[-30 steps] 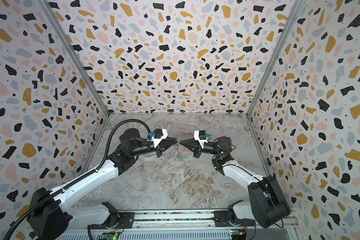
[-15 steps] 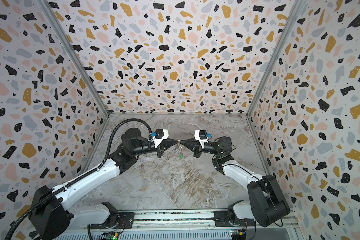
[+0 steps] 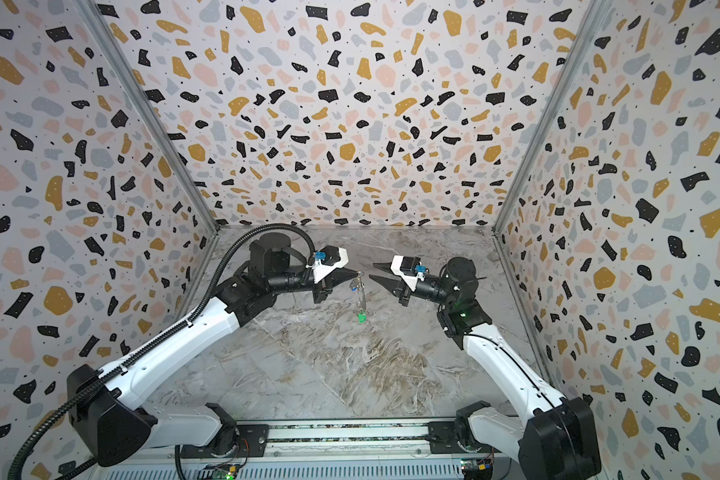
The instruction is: Remove the keys from the keyring
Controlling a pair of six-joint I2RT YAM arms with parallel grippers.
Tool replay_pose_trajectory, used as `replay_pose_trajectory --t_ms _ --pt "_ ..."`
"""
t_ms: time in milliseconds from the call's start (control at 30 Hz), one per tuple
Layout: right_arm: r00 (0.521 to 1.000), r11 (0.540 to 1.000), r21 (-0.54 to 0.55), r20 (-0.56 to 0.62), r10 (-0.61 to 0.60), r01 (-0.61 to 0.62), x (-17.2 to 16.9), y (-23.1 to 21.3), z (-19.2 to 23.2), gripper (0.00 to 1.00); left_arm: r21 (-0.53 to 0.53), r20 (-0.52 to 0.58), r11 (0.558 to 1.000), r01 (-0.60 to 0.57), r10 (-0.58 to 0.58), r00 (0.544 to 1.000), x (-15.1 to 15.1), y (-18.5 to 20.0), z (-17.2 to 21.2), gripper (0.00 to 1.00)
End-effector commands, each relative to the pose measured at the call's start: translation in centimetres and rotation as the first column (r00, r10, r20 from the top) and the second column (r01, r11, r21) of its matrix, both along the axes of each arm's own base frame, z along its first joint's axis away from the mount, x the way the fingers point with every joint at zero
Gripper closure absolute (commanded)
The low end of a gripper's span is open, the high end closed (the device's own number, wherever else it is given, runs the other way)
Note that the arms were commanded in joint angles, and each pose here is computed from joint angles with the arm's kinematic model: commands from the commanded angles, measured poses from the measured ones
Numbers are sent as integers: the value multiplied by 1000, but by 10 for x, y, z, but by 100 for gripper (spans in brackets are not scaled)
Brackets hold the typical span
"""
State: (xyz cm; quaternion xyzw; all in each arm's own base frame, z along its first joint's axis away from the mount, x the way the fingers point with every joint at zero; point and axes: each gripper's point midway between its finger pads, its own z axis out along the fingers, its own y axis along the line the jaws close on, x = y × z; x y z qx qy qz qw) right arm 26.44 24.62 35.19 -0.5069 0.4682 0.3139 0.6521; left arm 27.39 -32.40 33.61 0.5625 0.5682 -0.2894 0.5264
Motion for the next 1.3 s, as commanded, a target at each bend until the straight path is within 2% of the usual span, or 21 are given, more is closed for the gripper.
replay_pose_trajectory --t_ms 0,167,333,800,1067,1267 --pt "1000 996 -83 -12 -18 17 -1 -1 -11 72 135 12 991 1 -2 1000 -1 6 -17 100" --pt "999 987 -162 -46 19 -26 -5 12 -21 77 207 25 978 12 -18 1000 -1 6 -16 100" --pt "995 987 -149 -80 53 -65 -8 19 -22 78 275 21 961 25 -33 999 -2 3 -24 100" --pt "980 981 -143 -165 108 -132 -11 31 -40 79 263 23 964 24 -31 999 -3 0 -24 100" --pt "977 982 -129 -181 116 -141 -9 33 -42 90 266 20 963 38 -45 999 -5 -1 -27 100" --pt "974 980 -129 -191 122 -148 -8 35 -45 91 260 24 965 40 -48 999 -6 -1 -25 100"
